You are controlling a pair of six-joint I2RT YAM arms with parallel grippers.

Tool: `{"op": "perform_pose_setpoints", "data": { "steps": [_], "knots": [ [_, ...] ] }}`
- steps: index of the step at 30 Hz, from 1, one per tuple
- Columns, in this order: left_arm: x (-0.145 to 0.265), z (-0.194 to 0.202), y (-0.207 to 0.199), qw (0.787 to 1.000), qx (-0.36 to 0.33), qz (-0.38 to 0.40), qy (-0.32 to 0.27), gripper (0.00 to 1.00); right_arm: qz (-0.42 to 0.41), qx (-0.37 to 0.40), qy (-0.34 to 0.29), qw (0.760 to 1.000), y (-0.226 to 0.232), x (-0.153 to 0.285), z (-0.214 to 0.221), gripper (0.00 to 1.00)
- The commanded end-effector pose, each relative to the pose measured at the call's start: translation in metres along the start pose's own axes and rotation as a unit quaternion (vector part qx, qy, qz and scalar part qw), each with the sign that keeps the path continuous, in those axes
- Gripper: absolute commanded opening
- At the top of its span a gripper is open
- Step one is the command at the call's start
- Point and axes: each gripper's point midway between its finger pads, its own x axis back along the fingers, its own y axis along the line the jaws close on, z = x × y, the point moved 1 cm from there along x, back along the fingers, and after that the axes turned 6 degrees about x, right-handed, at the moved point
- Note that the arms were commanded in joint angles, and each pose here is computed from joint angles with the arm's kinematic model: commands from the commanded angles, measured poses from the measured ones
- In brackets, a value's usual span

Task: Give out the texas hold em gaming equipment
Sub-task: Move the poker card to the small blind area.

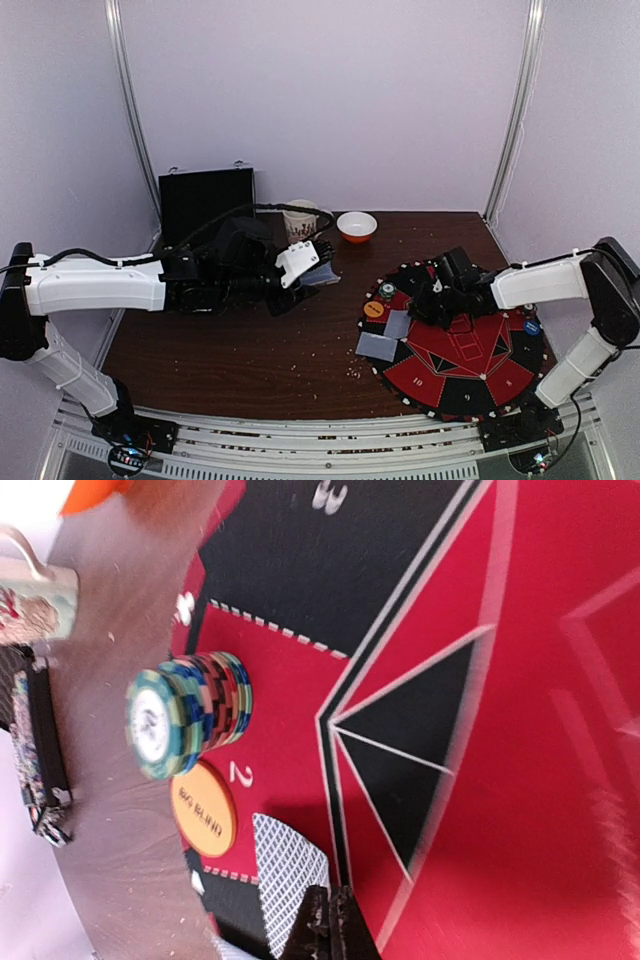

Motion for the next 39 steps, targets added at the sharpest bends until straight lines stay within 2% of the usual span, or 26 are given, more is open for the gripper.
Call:
{"op": "perform_pose_setpoints", "data": {
  "steps": [1,4,7,13,19,23,30,39],
  "knots": [
    [0.011,-0.028,0.008,0.999,0.003,-0.015,-0.046,0.49,0.07,-0.034,-0.036,0.996,-0.037,0.042,-0.008,0.0],
    [0.011,-0.027,0.008,0.999,0.004,-0.014,-0.046,0.49,0.101,-0.089,-0.06,0.989,-0.073,0.075,-0.01,0.0],
    [0.011,-0.028,0.008,0.999,0.004,-0.014,-0.046,0.49,0.145,-0.168,-0.084,0.971,-0.129,0.106,-0.003,0.0],
    [0.012,-0.029,0.007,0.999,0.005,-0.011,-0.05,0.49,0.208,-0.309,-0.136,0.918,-0.21,0.155,0.012,0.0],
    [0.013,-0.031,0.006,0.999,0.008,-0.004,-0.054,0.49,0.281,-0.352,-0.138,0.882,-0.252,0.18,0.007,0.0],
    [0.012,-0.03,0.006,0.999,0.007,-0.005,-0.052,0.49,0.32,-0.365,-0.145,0.862,-0.267,0.198,-0.005,0.0],
    [0.011,-0.028,0.005,0.999,0.006,-0.005,-0.05,0.49,0.324,-0.401,-0.166,0.84,-0.275,0.205,0.0,0.0],
    [0.009,-0.028,0.005,0.999,0.006,-0.004,-0.048,0.49,0.293,-0.442,-0.177,0.829,-0.279,0.191,0.005,0.0]
  ]
}}
